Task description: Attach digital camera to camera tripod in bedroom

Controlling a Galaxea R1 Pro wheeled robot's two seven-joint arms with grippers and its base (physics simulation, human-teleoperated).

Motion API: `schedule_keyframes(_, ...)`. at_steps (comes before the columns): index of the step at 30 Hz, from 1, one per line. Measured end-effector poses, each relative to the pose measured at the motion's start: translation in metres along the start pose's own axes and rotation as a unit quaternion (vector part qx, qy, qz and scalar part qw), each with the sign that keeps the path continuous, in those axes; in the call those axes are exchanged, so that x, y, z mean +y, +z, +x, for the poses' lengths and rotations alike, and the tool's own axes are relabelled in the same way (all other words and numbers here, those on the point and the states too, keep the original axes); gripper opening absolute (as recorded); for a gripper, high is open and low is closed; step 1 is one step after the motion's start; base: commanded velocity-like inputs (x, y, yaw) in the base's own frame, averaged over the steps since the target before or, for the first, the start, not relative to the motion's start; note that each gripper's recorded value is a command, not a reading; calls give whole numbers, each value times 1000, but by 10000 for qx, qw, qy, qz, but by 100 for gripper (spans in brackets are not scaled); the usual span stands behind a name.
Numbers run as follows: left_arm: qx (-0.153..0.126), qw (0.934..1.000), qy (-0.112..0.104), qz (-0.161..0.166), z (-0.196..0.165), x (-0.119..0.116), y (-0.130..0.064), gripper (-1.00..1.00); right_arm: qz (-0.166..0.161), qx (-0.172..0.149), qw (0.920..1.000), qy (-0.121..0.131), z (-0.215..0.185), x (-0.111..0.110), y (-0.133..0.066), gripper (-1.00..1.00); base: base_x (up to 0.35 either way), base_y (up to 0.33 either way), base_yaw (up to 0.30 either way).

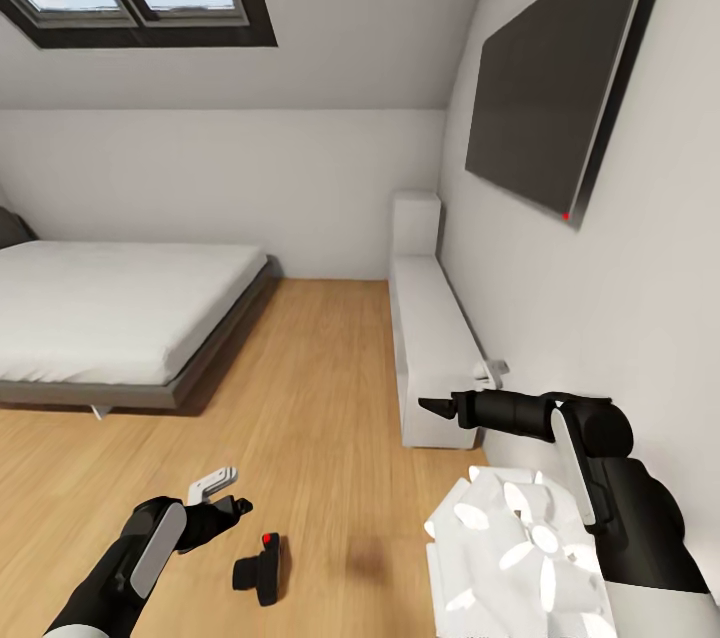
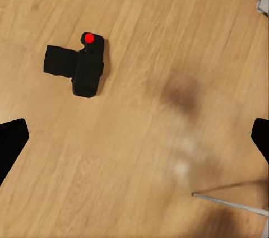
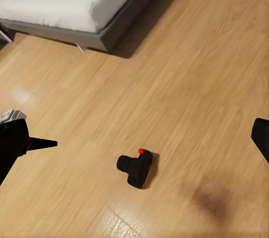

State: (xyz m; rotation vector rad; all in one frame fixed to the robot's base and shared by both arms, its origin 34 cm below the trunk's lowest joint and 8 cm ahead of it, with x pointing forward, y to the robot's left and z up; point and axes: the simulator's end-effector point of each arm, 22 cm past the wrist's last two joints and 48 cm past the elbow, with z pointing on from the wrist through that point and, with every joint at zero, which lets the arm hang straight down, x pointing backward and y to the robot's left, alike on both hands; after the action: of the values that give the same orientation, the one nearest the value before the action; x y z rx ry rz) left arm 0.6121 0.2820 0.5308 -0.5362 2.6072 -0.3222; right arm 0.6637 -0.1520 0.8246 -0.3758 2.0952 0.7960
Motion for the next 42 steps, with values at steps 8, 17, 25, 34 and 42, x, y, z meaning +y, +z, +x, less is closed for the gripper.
schedule_keyframes(8, -2, 10000, -3, 0, 8, 6, 13, 100, 1, -1, 10000, -1, 14, -5, 6, 100, 0, 0, 0)
schedule_keyframes(17, -5, 10000, -7, 1, 18, 13, 27, 100, -13, 22, 10000, -25, 32, -9, 13, 100, 0, 0, 0)
schedule_keyframes(25, -6, 10000, -7, 1, 27, 19, 40, 100, 1, -6, 10000, 0, 46, -16, 17, 100, 0, 0, 0)
schedule_keyframes(34, -7, 10000, -7, 2, 37, 26, 55, 100, 3, -5, 10000, -3, 64, -22, 23, 100, 0, 0, 0)
schedule_keyframes(42, -10, 10000, 2, -2, 47, 33, 68, 100, -2, 1, 10000, -10, 80, -26, 29, 100, 0, 0, 0)
